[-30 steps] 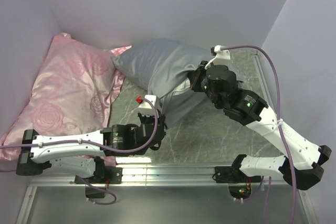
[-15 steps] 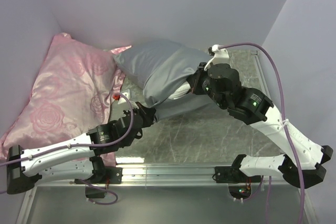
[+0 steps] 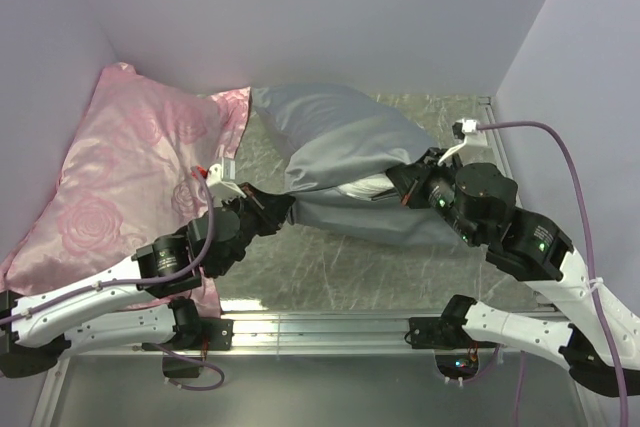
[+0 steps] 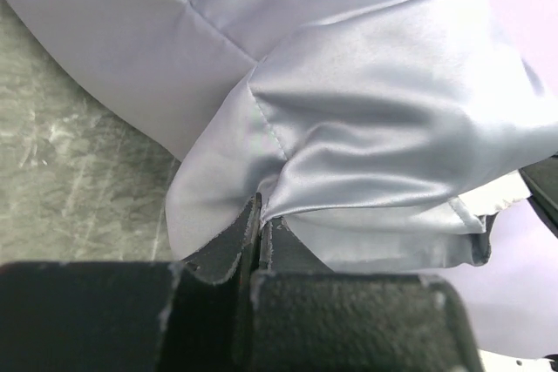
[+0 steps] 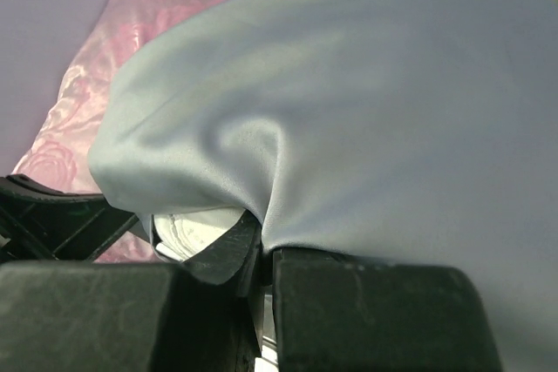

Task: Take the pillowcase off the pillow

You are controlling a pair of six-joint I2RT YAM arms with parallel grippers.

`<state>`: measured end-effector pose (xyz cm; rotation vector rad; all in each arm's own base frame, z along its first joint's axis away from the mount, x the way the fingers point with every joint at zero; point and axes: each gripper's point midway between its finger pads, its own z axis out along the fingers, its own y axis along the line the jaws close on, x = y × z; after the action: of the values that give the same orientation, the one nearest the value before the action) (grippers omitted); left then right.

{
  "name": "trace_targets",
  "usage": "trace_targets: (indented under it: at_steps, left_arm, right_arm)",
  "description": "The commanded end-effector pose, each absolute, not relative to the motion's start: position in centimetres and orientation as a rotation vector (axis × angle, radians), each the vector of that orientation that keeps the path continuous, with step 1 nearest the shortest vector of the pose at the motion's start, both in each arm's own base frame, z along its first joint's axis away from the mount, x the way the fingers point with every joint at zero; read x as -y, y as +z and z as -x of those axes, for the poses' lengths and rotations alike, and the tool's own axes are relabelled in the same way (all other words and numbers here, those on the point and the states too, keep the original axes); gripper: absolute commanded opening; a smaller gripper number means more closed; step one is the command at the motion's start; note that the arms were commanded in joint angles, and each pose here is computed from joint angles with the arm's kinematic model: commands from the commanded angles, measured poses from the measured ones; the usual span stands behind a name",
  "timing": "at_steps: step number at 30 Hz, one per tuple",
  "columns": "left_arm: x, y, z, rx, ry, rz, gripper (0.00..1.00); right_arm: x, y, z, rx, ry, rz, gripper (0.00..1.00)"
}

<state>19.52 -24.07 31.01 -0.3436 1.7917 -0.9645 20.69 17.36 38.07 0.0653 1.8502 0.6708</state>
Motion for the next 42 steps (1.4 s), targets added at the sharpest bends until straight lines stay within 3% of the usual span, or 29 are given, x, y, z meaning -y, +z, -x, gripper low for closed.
trace_targets:
  at_steps: [1,9,12,15,16,17,20,22,26,29,31,32,37,39,42]
  left_arm:
    - [19.6,29.2,-21.0,-1.809,-0.639,0.316,0.00]
    - [20.9,32.1,-21.1,-1.767,-0.696,0.244,0.01]
    - [20.8,33.5,-21.0,-1.737,-0.713,0.234,0.06]
    - [20.5,34.7,-21.1,-1.711,-0.713,0.230,0.20]
    - [20.6,34.7,-21.2,-1.715,-0.703,0.221,0.31]
    - [20.6,35.1,-21.2,-1.711,-0.703,0.219,0.35]
    - [21.3,35.5,-21.2,-1.710,-0.715,0.189,0.46]
    - [22.1,35.8,-21.2,-1.702,-0.739,0.156,0.46]
    - [24.7,36.0,-20.3,-1.709,-0.818,0.023,0.66]
    - [25.3,34.7,-20.8,-1.748,-0.771,0.003,0.71]
    - [25.5,35.2,-20.6,-1.721,-0.799,-0.011,0.68]
    - [25.9,35.8,-20.5,-1.675,-0.846,-0.016,0.61]
    - [25.6,37.4,-20.9,-1.588,-0.847,-0.007,0.09]
    - [25.2,37.9,-21.6,-1.591,-0.812,0.037,0.01]
    - [24.4,38.6,-23.2,-1.566,-0.751,0.130,0.00]
  right_arm:
    - [-12.0,43.8,-21.4,-1.589,0.657,-0.317,0.00]
    - [-12.8,40.5,-21.4,-1.651,0.653,-0.293,0.00]
    - [-12.9,40.3,-21.2,-1.658,0.661,-0.289,0.00]
    - [-13.2,39.7,-21.2,-1.669,0.669,-0.277,0.00]
    - [-13.3,39.6,-21.2,-1.671,0.673,-0.280,0.00]
    - [-13.4,39.4,-21.1,-1.676,0.679,-0.273,0.00]
    - [-13.9,38.7,-21.2,-1.693,0.686,-0.266,0.00]
    - [-14.4,38.4,-21.3,-1.698,0.699,-0.258,0.00]
    - [-14.8,38.4,-21.4,-1.705,0.701,-0.245,0.00]
    - [-15.2,38.9,-21.5,-1.701,0.717,-0.233,0.00]
    - [-15.8,38.9,-21.4,-1.711,0.731,-0.213,0.00]
    - [-15.9,38.9,-21.5,-1.717,0.729,-0.209,0.00]
    - [-16.4,38.5,-21.6,-1.730,0.733,-0.195,0.00]
    - [-16.6,38.6,-21.5,-1.732,0.742,-0.184,0.00]
    - [-17.0,38.5,-21.4,-1.750,0.746,-0.160,0.00]
